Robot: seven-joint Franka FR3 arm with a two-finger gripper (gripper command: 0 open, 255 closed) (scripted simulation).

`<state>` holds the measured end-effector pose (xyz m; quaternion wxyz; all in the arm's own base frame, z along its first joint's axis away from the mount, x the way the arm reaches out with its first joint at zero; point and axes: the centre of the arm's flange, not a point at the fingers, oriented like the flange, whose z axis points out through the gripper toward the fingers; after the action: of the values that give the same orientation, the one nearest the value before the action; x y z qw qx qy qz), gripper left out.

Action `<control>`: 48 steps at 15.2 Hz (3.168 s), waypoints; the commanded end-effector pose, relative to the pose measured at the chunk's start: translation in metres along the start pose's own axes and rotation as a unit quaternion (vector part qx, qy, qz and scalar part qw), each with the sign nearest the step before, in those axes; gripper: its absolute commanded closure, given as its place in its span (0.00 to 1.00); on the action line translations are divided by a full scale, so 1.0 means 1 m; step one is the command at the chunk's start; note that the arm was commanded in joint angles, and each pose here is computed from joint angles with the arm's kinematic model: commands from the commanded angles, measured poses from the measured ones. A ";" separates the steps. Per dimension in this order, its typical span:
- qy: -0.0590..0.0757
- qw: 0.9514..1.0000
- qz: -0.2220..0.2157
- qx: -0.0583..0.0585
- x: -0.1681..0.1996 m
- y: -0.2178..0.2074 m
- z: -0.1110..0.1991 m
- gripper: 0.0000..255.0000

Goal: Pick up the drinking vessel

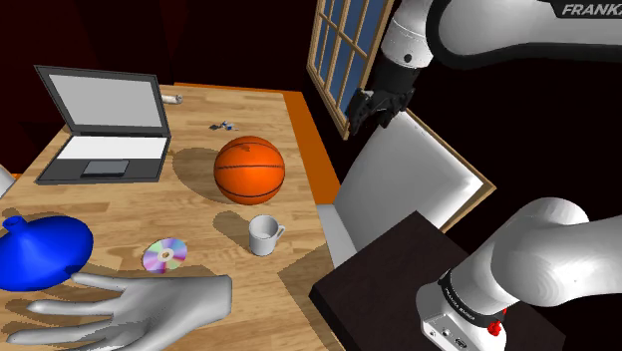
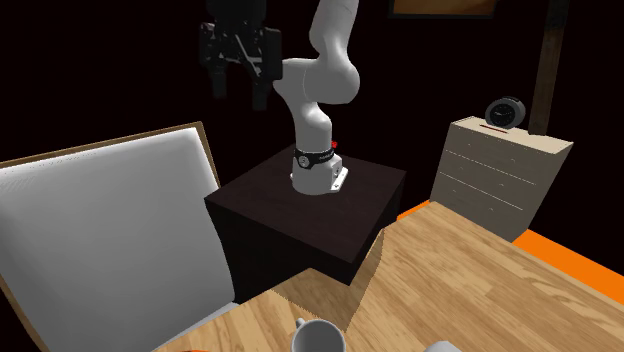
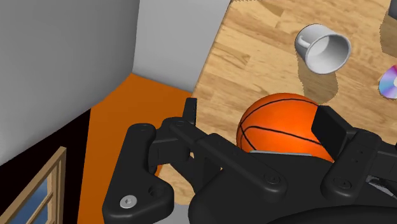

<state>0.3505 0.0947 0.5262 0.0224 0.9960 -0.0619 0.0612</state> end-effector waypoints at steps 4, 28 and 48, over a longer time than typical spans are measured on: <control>-0.001 1.000 0.000 -0.003 0.005 -0.043 0.053 0.00; -0.007 1.000 -0.001 -0.019 0.025 -0.247 0.299 0.00; -0.008 1.000 -0.001 -0.020 0.020 -0.261 0.354 1.00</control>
<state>0.4459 0.3326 0.1682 0.0416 0.9958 -0.0622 0.0524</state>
